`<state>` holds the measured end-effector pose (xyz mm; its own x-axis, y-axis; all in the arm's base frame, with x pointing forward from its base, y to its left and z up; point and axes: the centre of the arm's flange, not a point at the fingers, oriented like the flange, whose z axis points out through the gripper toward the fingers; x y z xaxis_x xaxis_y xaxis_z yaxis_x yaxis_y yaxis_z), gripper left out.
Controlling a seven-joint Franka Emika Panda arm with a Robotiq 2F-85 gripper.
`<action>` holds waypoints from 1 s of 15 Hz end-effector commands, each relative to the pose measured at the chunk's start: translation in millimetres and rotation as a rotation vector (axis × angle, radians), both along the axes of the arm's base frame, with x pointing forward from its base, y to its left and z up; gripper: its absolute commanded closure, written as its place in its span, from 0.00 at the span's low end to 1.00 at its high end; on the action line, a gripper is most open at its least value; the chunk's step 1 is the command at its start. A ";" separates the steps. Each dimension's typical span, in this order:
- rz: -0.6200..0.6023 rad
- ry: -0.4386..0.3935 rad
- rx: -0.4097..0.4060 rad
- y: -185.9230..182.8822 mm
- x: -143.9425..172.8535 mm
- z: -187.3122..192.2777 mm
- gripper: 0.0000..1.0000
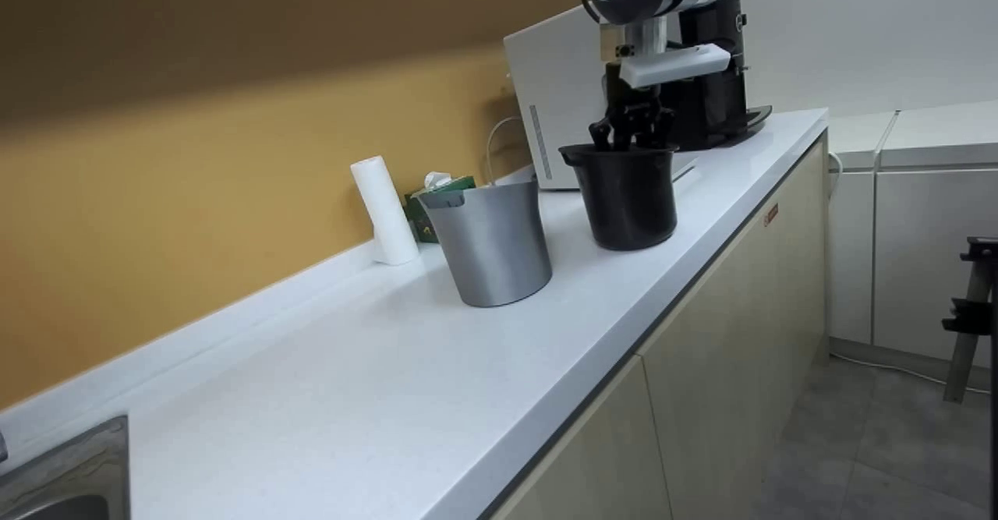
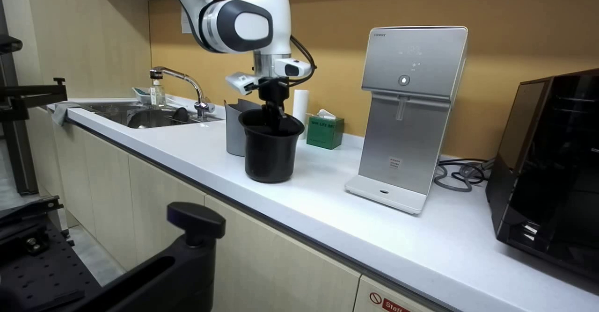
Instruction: Remove the black jug from the silver jug and put it on the kitchen countertop
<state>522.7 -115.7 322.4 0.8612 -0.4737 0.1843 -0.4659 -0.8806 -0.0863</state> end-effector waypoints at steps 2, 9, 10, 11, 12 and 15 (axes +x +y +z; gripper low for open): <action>0.011 -0.051 -0.004 9.5 4.9 23.4 0.33; 0.052 -0.110 -0.081 22.9 21.8 83.6 0.00; 0.060 -0.115 -0.106 24.0 24.7 95.7 0.00; 0.071 -0.120 -0.132 24.9 27.8 108.6 0.00; 0.082 -0.125 -0.155 26.1 30.6 123.6 0.00; 0.116 -0.126 -0.169 28.7 35.6 158.2 0.00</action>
